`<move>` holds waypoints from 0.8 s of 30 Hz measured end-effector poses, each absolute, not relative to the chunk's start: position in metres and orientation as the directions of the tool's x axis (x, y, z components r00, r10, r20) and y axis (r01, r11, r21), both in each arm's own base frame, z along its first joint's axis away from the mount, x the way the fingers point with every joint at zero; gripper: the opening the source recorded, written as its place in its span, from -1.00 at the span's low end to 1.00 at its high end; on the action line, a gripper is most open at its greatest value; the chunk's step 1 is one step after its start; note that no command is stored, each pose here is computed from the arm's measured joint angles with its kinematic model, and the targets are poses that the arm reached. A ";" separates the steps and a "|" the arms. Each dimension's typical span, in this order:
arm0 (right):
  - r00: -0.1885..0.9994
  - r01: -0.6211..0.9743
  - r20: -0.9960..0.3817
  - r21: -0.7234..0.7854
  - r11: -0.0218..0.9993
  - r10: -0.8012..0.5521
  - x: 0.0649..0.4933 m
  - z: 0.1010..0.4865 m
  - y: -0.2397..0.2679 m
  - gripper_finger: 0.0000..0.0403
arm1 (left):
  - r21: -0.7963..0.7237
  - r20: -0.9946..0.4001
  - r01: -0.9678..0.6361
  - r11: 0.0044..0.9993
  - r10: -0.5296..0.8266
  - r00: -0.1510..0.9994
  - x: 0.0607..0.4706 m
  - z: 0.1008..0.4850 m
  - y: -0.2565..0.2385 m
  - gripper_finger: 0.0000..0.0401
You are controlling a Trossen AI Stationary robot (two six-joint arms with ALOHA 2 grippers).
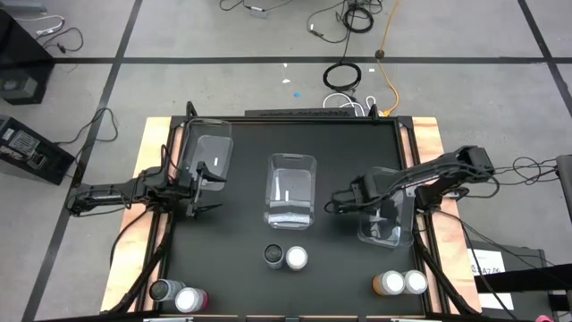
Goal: Sort soda cans
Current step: Move the left transparent bin to the right side of the middle transparent bin
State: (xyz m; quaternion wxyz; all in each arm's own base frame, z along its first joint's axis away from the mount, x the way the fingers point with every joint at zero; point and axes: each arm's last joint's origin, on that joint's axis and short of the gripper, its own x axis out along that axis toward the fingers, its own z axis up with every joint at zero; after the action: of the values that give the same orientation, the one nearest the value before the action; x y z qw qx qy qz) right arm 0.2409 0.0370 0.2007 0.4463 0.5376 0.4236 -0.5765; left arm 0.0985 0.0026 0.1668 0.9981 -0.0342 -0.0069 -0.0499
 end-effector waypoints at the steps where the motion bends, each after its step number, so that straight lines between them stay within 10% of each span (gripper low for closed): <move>1: -0.016 0.968 -0.998 0.000 -0.249 -0.061 0.241 0.197 0.037 -0.40 | -0.067 0.018 0.100 0.993 -0.099 0.995 0.099 0.167 0.003 0.91; 9: -0.013 0.962 -0.996 0.012 -0.273 -0.092 0.239 0.191 0.033 -0.96 | -0.068 0.017 0.100 0.993 -0.099 0.995 0.099 0.167 0.003 0.91; 24: 0.192 0.960 -0.962 0.225 -0.165 -0.192 0.278 0.215 -0.007 -1.00 | -0.067 0.017 0.100 0.993 -0.099 0.995 0.099 0.167 0.003 0.91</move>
State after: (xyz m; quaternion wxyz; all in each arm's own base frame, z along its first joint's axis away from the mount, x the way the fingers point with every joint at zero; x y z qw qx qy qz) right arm 0.2784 -0.0073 0.2151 0.5431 0.5486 0.3499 -0.5307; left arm 0.0985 0.0026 0.1668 0.9981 -0.0341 -0.0070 -0.0498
